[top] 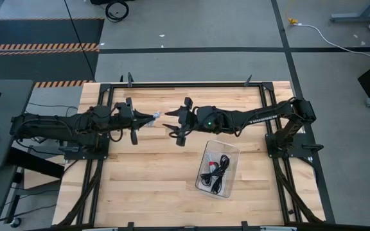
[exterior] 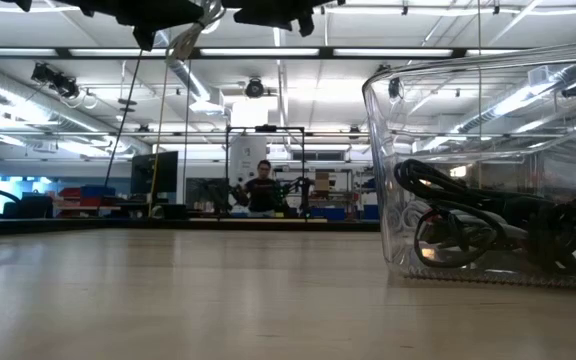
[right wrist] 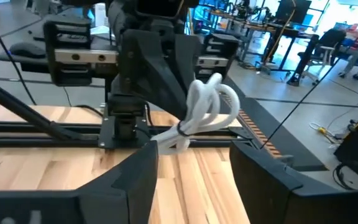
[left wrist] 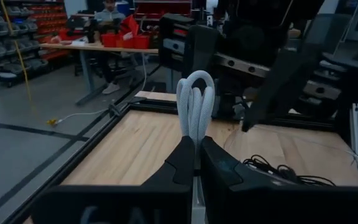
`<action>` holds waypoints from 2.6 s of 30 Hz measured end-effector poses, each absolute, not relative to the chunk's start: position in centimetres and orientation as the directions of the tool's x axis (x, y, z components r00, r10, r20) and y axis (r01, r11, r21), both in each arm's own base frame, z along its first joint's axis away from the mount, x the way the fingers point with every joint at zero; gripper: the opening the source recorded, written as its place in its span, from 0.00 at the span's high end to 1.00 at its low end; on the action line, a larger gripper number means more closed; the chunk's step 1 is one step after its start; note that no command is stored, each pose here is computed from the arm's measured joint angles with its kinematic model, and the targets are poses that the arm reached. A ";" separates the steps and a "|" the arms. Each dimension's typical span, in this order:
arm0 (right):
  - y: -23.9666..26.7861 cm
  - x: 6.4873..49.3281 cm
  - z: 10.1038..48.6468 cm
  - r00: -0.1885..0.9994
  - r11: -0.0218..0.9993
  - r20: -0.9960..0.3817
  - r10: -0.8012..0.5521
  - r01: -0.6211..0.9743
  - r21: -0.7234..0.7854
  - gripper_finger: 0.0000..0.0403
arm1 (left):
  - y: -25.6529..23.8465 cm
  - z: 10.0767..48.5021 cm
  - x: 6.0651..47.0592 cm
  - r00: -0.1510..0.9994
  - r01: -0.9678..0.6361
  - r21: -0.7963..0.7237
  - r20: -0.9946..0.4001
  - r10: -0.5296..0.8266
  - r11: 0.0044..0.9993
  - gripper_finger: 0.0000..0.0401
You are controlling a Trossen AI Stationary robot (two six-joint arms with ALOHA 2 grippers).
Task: Pick and place USB-C Cables
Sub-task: Put the white USB charger cable into the transparent bin
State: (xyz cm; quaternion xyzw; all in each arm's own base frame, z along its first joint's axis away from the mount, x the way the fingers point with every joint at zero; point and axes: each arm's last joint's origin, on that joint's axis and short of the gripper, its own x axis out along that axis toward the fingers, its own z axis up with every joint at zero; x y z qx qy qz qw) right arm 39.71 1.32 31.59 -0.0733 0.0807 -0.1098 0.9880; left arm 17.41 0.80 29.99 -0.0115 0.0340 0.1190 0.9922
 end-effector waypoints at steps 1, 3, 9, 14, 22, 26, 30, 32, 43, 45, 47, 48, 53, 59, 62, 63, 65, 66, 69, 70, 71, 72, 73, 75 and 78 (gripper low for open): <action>1.3 39.7 31.6 0.963 0.965 -0.143 -0.228 0.205 -0.162 0.48 | 0.8 30.0 17.4 0.969 -0.236 -0.005 -0.070 0.235 0.972 0.96; 1.2 39.7 31.6 0.963 0.965 -0.142 -0.229 0.206 -0.162 0.46 | 0.8 30.0 17.4 0.972 -0.220 0.028 -0.074 0.222 0.975 0.96; 1.2 39.8 31.9 0.967 0.966 -0.117 -0.227 0.208 -0.154 0.42 | 0.7 29.2 18.3 0.976 -0.174 0.093 -0.120 0.184 0.980 0.96; 1.3 39.8 31.8 0.972 0.971 -0.118 -0.203 0.185 -0.151 0.41 | 0.7 28.6 19.1 0.971 -0.164 0.143 -0.151 0.185 0.976 0.96; 1.1 39.7 31.5 0.970 0.976 -0.154 -0.188 0.167 -0.142 0.41 | 0.6 29.0 19.4 0.978 -0.170 0.133 -0.103 0.184 0.976 0.96; 0.8 39.8 31.5 0.969 0.974 -0.152 -0.196 0.175 -0.142 0.41 | 0.6 28.9 19.4 0.981 -0.146 0.126 -0.106 0.160 0.981 0.96; 0.5 39.8 31.5 0.967 0.973 -0.154 -0.202 0.180 -0.142 0.42 | 0.5 28.8 19.6 0.985 -0.115 0.126 -0.113 0.130 0.985 0.96; 0.5 39.8 31.4 0.966 0.973 -0.159 -0.202 0.180 -0.144 0.44 | 0.5 28.8 19.6 0.985 -0.115 0.126 -0.112 0.129 0.985 0.96; 0.5 39.8 30.8 0.958 0.965 -0.206 -0.198 0.153 -0.214 0.91 | 0.6 28.7 19.7 0.982 -0.138 0.095 -0.118 0.149 0.986 0.85; 0.5 39.7 30.7 0.954 0.962 -0.222 -0.200 0.148 -0.229 0.95 | 0.6 28.7 19.7 0.982 -0.138 0.087 -0.121 0.148 0.987 0.80; 0.5 39.7 30.6 0.951 0.963 -0.235 -0.201 0.147 -0.226 0.95 | 0.5 28.6 19.7 0.981 -0.138 0.086 -0.125 0.148 0.987 0.74; 0.4 39.7 30.5 0.950 0.962 -0.238 -0.203 0.149 -0.227 0.95 | 0.6 28.6 19.8 0.980 -0.140 0.086 -0.128 0.150 0.986 0.72; 0.2 39.6 30.2 0.940 0.961 -0.266 -0.212 0.151 -0.233 0.95 | 0.9 28.6 19.7 0.960 -0.237 0.100 -0.128 0.249 0.966 0.60; 0.5 39.2 29.0 0.902 0.969 -0.390 -0.183 0.099 -0.225 0.95 | 1.1 28.5 19.6 0.932 -0.327 0.117 -0.127 0.341 0.938 0.51; 1.7 38.6 28.0 0.853 0.983 -0.499 -0.156 0.084 -0.164 0.95 | 1.1 28.4 19.6 0.927 -0.332 0.124 -0.140 0.348 0.935 0.49; 2.3 38.3 27.8 0.833 0.987 -0.535 -0.142 0.076 -0.143 0.95 | 1.1 28.4 19.6 0.927 -0.332 0.126 -0.142 0.348 0.935 0.48; 3.7 37.7 27.9 0.804 0.992 -0.583 -0.112 0.056 -0.114 0.95 | 1.1 28.4 19.6 0.926 -0.331 0.127 -0.146 0.348 0.935 0.48; 4.4 37.4 28.3 0.795 0.994 -0.598 -0.097 0.044 -0.103 0.95 | 1.1 28.3 19.6 0.925 -0.331 0.128 -0.151 0.348 0.935 0.48; 6.6 36.8 29.7 0.774 0.998 -0.630 -0.053 0.014 -0.067 0.95 | 1.1 28.3 19.5 0.924 -0.330 0.130 -0.156 0.348 0.935 0.49; 7.3 36.5 30.2 0.761 0.999 -0.648 -0.041 0.010 -0.051 0.95 | 1.1 28.2 19.5 0.924 -0.330 0.131 -0.157 0.348 0.935 0.49; 8.0 36.2 30.8 0.751 0.999 -0.660 -0.028 0.009 -0.031 0.95 | 1.1 28.2 19.5 0.924 -0.330 0.131 -0.157 0.348 0.935 0.49; 8.6 35.9 31.6 0.740 1.000 -0.673 -0.016 0.015 -0.007 0.95 | 1.1 28.2 19.5 0.924 -0.330 0.131 -0.157 0.348 0.935 0.49; 9.2 35.5 32.4 0.728 0.999 -0.685 -0.004 0.025 0.021 0.95 | 1.1 28.2 19.5 0.924 -0.330 0.131 -0.157 0.348 0.935 0.49; 10.4 34.6 33.8 0.697 0.996 -0.717 0.015 0.050 0.068 0.95 | 1.1 28.2 19.5 0.924 -0.331 0.131 -0.157 0.349 0.935 0.49; 11.8 33.0 34.7 0.622 0.986 -0.783 0.025 0.115 0.124 0.95 | 1.2 28.3 19.5 0.924 -0.328 0.152 -0.157 0.350 0.933 0.49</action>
